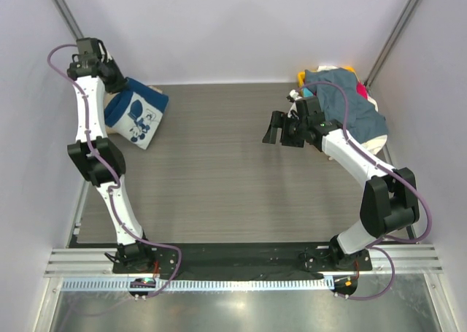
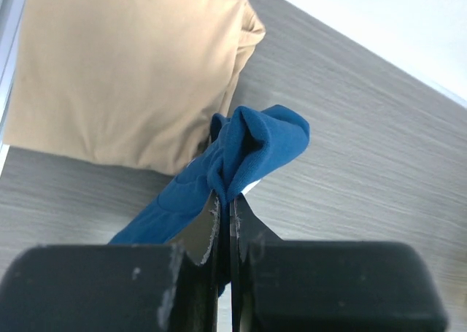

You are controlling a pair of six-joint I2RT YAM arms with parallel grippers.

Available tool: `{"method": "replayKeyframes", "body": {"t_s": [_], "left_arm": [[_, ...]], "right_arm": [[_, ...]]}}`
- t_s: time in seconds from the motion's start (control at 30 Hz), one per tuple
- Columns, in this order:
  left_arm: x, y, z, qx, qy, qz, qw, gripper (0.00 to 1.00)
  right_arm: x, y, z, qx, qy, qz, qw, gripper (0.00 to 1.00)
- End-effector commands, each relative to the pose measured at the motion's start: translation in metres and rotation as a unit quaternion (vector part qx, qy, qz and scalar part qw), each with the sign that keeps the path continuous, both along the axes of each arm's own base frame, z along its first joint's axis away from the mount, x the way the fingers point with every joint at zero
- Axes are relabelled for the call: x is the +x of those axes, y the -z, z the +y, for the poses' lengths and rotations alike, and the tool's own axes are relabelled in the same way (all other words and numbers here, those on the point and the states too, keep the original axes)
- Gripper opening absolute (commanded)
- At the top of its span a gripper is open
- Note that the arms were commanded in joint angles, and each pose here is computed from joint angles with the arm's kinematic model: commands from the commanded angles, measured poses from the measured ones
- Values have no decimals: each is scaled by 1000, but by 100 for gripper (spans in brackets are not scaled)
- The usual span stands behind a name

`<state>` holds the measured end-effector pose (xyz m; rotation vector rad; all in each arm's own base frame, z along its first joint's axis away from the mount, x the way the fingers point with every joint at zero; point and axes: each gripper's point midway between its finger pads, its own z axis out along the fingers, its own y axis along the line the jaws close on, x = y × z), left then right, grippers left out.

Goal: Fold and stack the t-shirts
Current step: Neatly place the folded tshirt to the corner

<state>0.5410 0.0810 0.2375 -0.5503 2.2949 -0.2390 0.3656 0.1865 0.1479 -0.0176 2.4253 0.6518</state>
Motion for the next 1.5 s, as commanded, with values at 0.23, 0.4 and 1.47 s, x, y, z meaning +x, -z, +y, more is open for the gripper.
{"method": "replayKeyframes", "body": {"t_s": [0.23, 0.4, 1.47], "left_arm": [[34, -40, 0, -41, 8, -104, 994, 1], [39, -47, 0, -58, 12, -119, 991, 2], [78, -36, 48, 18, -47, -177, 983, 6]], "right_arm": [[5, -9, 3, 14, -4, -19, 1000, 82], [6, -6, 3, 13, -3, -17, 1000, 82], [13, 16, 8, 11, -8, 8, 1000, 82]]}}
